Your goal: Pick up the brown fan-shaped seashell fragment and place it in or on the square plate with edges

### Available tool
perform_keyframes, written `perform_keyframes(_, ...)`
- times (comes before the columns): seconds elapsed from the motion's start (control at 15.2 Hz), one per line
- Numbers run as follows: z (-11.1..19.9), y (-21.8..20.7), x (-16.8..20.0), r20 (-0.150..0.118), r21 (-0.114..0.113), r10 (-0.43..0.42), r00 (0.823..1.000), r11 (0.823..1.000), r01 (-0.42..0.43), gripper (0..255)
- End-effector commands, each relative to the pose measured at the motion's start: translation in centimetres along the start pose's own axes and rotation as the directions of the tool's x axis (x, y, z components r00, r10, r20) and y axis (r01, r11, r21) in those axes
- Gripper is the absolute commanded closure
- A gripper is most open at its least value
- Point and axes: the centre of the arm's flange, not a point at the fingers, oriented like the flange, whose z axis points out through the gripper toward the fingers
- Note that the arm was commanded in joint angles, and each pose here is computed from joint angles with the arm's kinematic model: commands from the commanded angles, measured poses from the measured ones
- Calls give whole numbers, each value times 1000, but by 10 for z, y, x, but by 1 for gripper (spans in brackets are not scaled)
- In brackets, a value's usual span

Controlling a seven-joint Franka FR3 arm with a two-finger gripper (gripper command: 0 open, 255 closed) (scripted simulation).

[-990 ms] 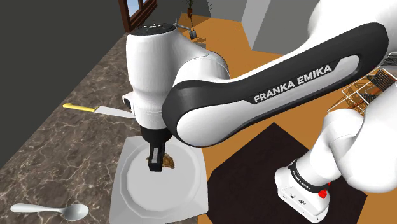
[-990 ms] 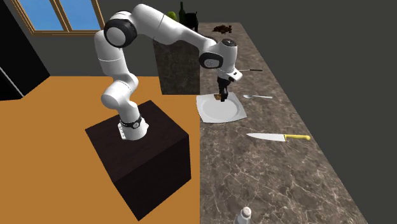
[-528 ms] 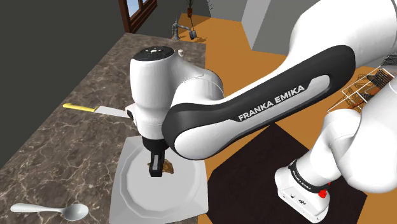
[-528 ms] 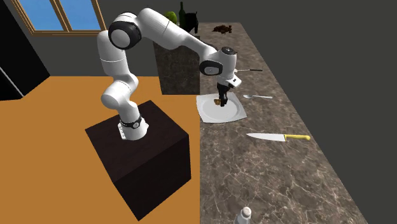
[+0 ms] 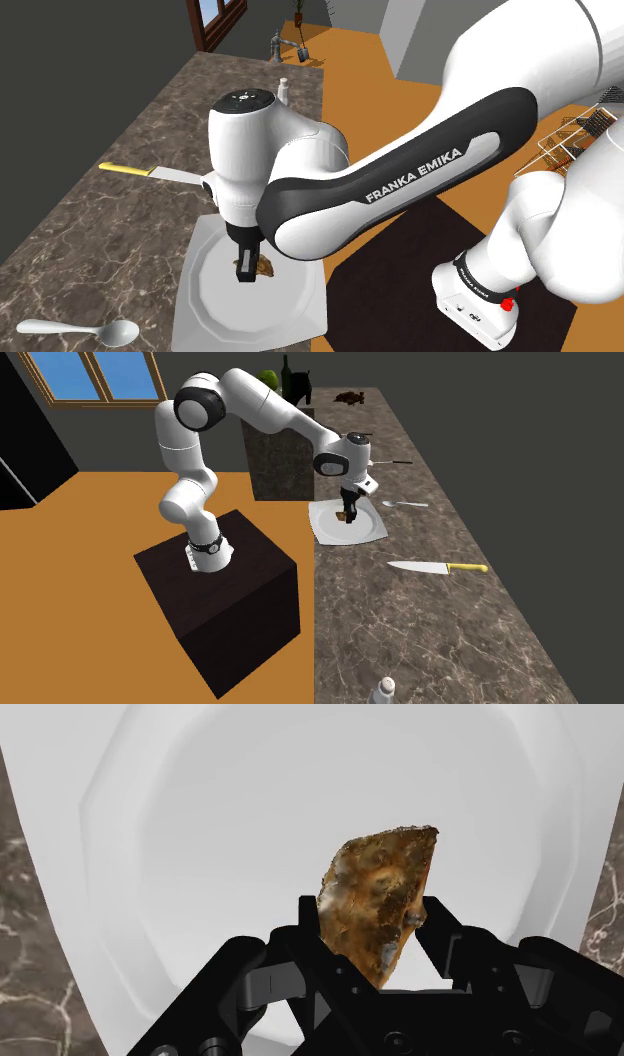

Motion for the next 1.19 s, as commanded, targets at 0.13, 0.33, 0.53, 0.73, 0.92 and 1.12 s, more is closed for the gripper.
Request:
perform_keyframes(0.13, 0, 0, 0, 0, 0, 0, 1000, 1000, 0, 255)
perform_keyframes(0.33, 0, 0, 0, 0, 0, 0, 1000, 1000, 0, 0)
perform_keyframes(0.53, 0, 0, 0, 0, 0, 0, 1000, 1000, 0, 0)
perform_keyframes(0.73, -39, 0, 0, 0, 0, 0, 1000, 1000, 0, 0)
perform_keyframes(0.92, -50, 0, 0, 0, 0, 0, 1000, 1000, 0, 0)
perform_keyframes(1.12, -50, 0, 0, 0, 0, 0, 1000, 1000, 0, 0)
